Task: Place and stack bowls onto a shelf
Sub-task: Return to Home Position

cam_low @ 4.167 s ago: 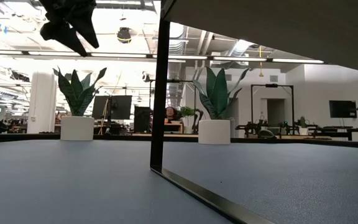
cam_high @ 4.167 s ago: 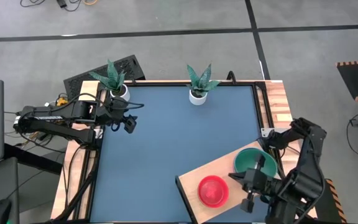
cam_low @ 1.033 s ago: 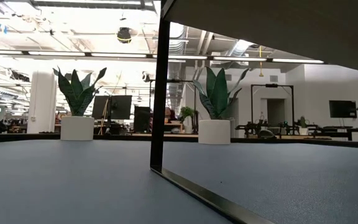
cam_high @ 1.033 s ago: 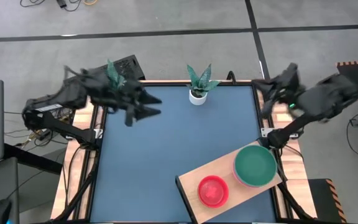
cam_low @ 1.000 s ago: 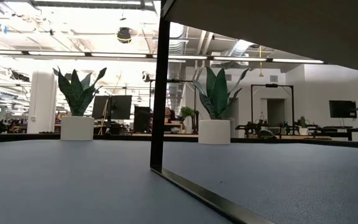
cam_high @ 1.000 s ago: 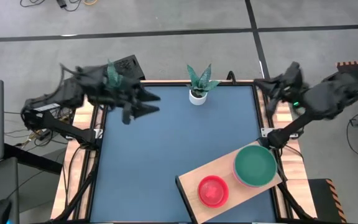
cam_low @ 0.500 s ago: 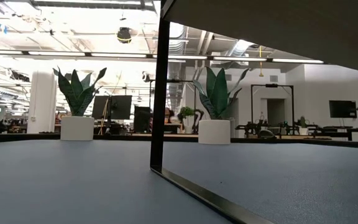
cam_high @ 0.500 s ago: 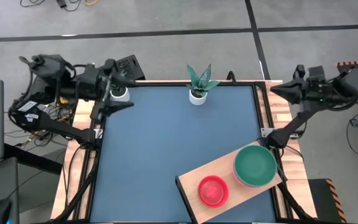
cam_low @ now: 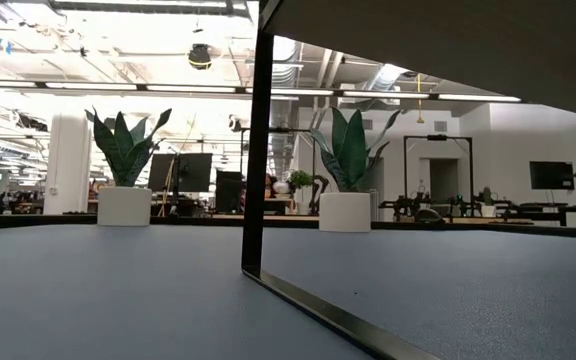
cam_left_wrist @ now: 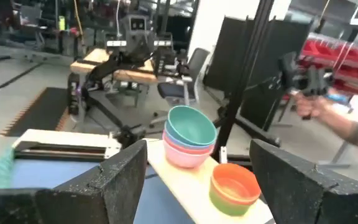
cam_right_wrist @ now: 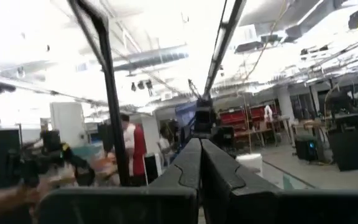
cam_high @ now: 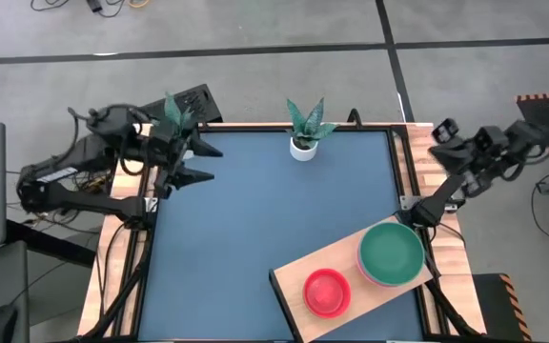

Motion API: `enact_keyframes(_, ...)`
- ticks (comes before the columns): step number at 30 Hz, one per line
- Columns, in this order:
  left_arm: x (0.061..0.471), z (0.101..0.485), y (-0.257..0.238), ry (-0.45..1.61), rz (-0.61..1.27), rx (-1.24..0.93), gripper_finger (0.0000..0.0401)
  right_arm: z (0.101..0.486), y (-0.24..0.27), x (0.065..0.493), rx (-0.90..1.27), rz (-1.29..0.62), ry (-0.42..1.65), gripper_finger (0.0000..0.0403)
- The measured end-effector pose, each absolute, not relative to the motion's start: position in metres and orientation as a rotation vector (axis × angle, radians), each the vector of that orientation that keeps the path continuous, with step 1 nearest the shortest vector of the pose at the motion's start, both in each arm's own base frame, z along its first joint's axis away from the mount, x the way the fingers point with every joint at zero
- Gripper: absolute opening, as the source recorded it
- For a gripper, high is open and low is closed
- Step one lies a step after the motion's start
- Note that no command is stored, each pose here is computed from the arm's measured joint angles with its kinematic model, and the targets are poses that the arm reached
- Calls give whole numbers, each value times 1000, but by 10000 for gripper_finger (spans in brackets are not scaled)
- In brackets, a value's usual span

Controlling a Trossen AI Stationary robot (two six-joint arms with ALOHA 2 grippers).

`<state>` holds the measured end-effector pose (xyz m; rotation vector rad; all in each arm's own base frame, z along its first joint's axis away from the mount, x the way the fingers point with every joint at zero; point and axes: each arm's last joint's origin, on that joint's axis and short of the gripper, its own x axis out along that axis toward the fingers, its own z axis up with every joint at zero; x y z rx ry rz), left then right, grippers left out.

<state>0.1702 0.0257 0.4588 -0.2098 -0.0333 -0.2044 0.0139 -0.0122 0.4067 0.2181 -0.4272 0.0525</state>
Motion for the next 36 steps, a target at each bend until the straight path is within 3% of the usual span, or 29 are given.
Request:
enact_keyframes(10, 138, 382, 34, -133, -146, -332, 269, 347, -16, 10, 289, 32, -491, 32)
enact_keyframes(23, 114, 277, 29, -225, -117, -501, 269, 305, 5, 36, 305, -70, -373, 32)
enact_keyframes(36, 103, 225, 25, -278, -171, -521, 269, 239, 23, 67, 289, -158, -248, 32)
